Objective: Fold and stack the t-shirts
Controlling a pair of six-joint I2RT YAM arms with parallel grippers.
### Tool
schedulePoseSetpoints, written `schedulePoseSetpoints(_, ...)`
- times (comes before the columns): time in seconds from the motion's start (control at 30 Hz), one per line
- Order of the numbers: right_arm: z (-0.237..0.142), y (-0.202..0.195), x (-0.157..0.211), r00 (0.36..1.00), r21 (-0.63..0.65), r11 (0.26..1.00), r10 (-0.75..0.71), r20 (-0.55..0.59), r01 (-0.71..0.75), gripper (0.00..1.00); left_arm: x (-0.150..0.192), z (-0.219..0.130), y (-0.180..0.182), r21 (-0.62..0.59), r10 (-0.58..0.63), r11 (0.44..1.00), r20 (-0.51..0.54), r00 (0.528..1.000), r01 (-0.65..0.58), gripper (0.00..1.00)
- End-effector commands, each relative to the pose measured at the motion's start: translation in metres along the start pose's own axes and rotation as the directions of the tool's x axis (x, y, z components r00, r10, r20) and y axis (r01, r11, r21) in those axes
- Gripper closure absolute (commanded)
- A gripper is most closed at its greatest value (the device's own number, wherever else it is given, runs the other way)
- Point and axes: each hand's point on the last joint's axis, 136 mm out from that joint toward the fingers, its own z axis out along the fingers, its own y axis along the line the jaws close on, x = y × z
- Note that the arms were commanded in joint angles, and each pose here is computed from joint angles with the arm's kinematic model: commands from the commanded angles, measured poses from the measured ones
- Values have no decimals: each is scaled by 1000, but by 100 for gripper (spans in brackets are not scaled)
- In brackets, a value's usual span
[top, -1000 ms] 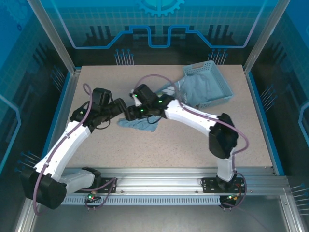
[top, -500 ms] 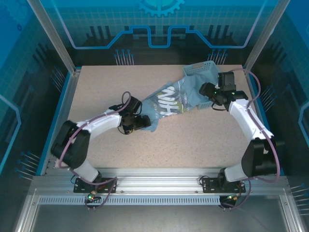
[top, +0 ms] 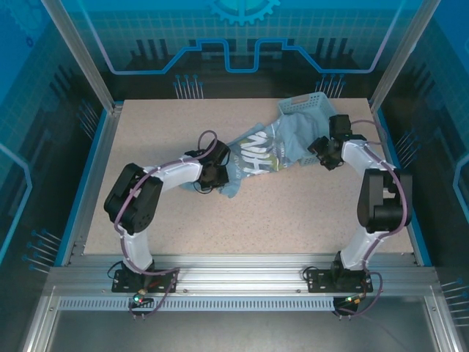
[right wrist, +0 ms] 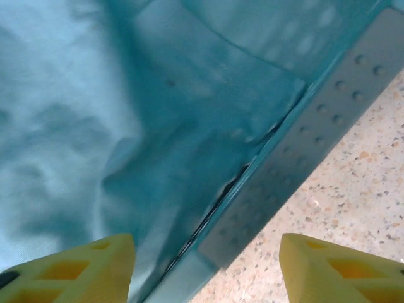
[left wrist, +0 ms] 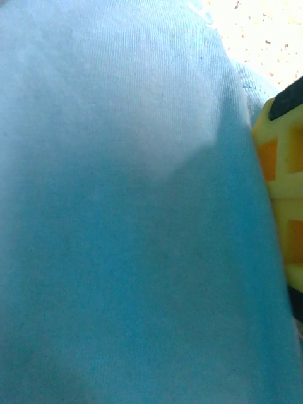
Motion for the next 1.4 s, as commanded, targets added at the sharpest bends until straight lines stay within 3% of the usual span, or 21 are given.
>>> schedulePoseSetpoints(0.0, 0, -11, -19, 988, 53, 988, 142, 54, -144, 48, -33, -49, 18, -19, -73, 997, 148, 986, 77, 100)
schedulePoseSetpoints(0.13, 2, -26, -33, 979, 107, 975, 184, 90, -193, 69, -53, -109, 58, -15, -178, 982, 275, 945, 190, 100)
schedulePoseSetpoints(0.23, 1, -35, -45, 975, 142, 968, 195, 106, -209, 88, -69, -162, 90, -19, -233, 965, 398, 887, 262, 100)
schedulePoseSetpoints(0.43, -4, -43, -68, 967, 146, 962, 208, 147, -230, 100, -94, -246, 126, 18, -304, 932, 580, 756, 361, 100)
schedulePoseSetpoints(0.57, -10, -45, -78, 964, 165, 959, 202, 175, -231, 100, -101, -252, 112, 86, -321, 940, 559, 764, 331, 100)
schedulePoseSetpoints(0.73, -28, -69, -92, 934, 207, 925, 270, 233, -319, 100, -94, -265, 136, 21, -323, 920, 605, 728, 391, 100)
schedulePoseSetpoints(1.03, -35, -87, -125, 912, 191, 909, 315, 264, -370, 100, -74, -237, 137, 33, -351, 919, 526, 775, 393, 100)
schedulePoseSetpoints(1.37, -24, -93, -133, 877, 154, 877, 410, 252, -455, 100, -53, -207, 132, 34, -348, 929, 420, 838, 369, 100)
